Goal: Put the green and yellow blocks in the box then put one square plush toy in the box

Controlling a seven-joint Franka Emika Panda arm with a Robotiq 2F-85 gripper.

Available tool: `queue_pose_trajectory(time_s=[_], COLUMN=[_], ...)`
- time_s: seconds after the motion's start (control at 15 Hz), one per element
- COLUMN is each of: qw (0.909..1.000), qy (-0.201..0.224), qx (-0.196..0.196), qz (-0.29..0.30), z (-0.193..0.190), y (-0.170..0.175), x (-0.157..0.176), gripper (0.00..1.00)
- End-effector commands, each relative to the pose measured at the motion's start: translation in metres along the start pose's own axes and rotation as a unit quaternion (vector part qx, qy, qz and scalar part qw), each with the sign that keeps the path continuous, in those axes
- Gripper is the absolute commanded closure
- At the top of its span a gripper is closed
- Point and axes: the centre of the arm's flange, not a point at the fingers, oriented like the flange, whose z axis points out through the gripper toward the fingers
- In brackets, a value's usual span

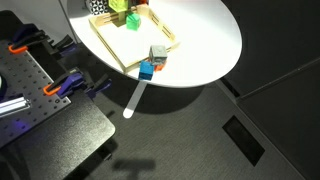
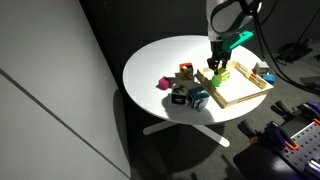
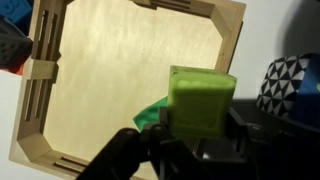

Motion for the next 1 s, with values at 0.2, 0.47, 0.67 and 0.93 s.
queue_pose_trajectory(time_s=[0.2, 0.47, 0.67, 0.93], qw=[0.9997, 0.9993, 0.9988, 0.9974], qy=[0.001, 0.007, 0.018, 0.038], qx=[-0.011, -0.011, -0.007, 0.000], qz=[-0.021, -0.034, -0.044, -0.061], z=[0.018, 0.015, 0.007, -0.004], y=[0.013, 0.005, -0.007, -0.030], x=[-0.036, -0.042, -0.045, -0.043], gripper=[0.11, 0.00, 0.00, 0.00])
